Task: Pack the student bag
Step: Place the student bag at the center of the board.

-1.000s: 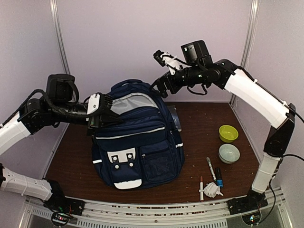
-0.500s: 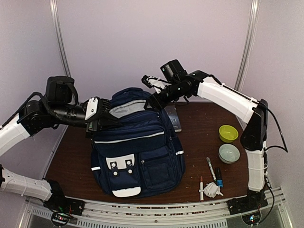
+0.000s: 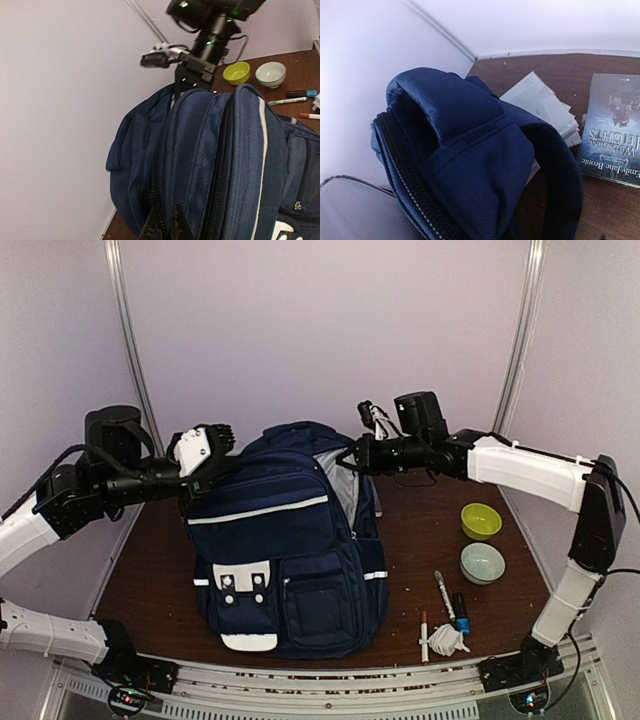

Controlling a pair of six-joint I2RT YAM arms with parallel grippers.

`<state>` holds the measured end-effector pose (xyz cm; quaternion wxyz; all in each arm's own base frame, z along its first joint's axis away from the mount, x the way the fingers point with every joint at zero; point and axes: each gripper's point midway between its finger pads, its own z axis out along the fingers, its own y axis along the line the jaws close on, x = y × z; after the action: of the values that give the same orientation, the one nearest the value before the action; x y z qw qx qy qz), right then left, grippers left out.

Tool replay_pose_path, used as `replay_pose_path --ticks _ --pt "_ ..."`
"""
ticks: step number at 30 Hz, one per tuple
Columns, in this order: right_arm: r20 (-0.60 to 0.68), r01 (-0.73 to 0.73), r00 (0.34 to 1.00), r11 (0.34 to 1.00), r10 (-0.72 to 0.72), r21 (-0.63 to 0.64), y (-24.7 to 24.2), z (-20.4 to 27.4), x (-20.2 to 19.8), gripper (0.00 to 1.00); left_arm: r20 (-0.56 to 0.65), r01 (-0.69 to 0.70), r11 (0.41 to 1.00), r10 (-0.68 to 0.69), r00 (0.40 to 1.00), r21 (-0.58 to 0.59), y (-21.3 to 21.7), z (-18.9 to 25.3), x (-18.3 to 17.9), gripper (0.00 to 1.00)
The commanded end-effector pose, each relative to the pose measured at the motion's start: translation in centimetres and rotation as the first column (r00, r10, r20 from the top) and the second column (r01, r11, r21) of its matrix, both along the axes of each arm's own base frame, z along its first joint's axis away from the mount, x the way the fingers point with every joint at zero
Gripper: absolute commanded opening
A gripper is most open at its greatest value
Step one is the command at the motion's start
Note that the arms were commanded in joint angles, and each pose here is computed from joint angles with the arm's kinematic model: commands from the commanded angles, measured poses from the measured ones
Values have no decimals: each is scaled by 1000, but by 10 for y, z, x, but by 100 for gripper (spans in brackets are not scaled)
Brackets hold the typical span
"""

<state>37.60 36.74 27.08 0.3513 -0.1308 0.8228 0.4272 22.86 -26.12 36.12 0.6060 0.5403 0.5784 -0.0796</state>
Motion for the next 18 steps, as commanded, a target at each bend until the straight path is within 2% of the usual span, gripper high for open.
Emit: replay_pose_path --ticks 1,4,6,7,8,9,10,11,12,14,18 --pt "26 278 942 820 -335 500 -16 99 11 0 228 -307 928 353 907 -212 44 107 53 0" --pt "-35 368 901 717 -433 592 -16 89 -18 0 264 -331 918 383 885 -220 46 123 73 0" --pt "-45 384 893 706 -448 596 -8 78 -37 0 238 -299 932 344 908 -204 40 116 82 0" --pt "-53 390 894 714 -445 582 -2 69 -45 0 209 -271 945 307 928 -185 34 106 83 5" --pt "-61 393 897 725 -438 566 3 59 -52 0 177 -238 957 266 947 -165 25 93 82 24" --pt "-78 404 896 729 -438 553 4 48 -56 0 126 -201 967 221 967 -159 17 79 80 48" --pt "-100 424 891 729 -444 537 4 35 -58 0 63 -165 974 177 982 -155 9 60 76 67" --pt "-122 445 884 728 -452 522 2 22 -58 0 3 -131 977 133 991 -169 2 46 70 77" --pt "-144 463 877 725 -459 509 0 11 -59 0 -80 -105 972 90 993 -209 -3 37 63 82" --pt "-181 500 860 714 -477 491 -6 -6 -58 0 -207 -136 954 80 975 -268 -2 20 56 88" --pt "-222 514 856 722 -467 464 -5 -27 -60 1 -435 -353 884 200 878 -307 27 -17 50 84"
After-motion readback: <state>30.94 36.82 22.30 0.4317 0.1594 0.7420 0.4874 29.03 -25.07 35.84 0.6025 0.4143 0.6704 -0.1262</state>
